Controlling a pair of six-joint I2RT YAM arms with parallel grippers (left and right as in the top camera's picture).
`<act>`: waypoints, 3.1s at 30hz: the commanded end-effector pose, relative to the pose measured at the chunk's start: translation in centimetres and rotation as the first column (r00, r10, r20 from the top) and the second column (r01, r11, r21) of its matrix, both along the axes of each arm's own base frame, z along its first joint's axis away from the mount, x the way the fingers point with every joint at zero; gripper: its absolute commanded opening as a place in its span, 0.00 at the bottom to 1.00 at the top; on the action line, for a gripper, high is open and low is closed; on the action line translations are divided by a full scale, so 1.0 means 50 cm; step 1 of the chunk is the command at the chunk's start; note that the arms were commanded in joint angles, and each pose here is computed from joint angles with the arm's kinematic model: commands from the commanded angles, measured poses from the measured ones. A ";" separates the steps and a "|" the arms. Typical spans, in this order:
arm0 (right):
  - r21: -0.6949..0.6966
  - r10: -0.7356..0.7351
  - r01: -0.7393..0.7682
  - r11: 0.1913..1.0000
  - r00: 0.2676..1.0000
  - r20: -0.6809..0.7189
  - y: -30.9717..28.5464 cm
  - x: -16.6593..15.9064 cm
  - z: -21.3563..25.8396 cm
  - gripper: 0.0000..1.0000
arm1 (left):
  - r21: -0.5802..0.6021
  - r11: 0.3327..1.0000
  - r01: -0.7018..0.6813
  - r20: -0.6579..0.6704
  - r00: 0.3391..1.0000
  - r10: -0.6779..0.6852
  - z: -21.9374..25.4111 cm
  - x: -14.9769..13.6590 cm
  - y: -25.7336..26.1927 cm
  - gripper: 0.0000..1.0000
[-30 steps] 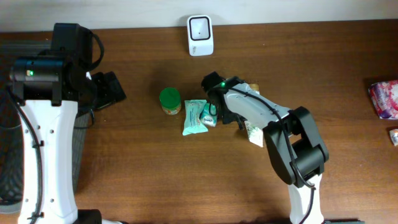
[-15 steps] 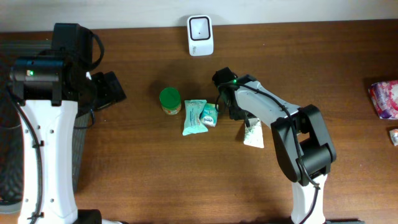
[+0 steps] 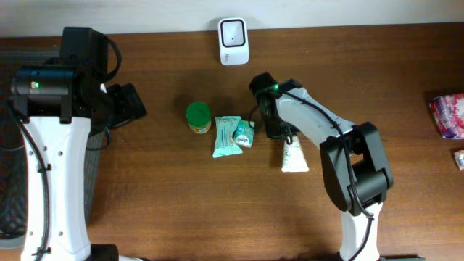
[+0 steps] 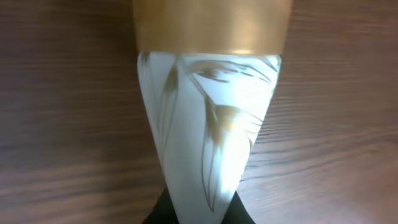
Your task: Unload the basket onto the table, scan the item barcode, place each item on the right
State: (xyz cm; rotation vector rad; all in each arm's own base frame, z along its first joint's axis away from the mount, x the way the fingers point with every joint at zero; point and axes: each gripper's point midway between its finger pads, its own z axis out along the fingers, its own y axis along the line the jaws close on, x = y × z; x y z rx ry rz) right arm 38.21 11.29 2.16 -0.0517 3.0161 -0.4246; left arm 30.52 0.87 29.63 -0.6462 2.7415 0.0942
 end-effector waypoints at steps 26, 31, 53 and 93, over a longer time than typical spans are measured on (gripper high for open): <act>0.572 -0.011 0.164 0.803 0.965 -0.261 -0.048 -0.012 0.073 0.63 | -0.006 1.000 -0.015 0.027 1.000 0.015 0.015 -0.005 0.002 0.99; 0.517 0.046 0.105 0.849 0.962 -0.271 -0.018 -0.027 0.096 0.68 | -0.006 1.000 -0.015 0.027 1.000 0.016 0.015 -0.005 0.002 0.99; 0.147 0.139 -0.133 0.980 0.990 -0.030 0.156 -0.014 0.106 0.32 | -0.006 1.000 -0.015 0.027 1.000 0.015 0.015 -0.005 0.002 0.99; 0.269 -0.069 0.118 0.956 0.980 -0.186 0.120 -0.055 0.066 0.04 | -0.006 1.000 -0.015 0.027 1.000 0.016 0.015 -0.005 0.002 0.99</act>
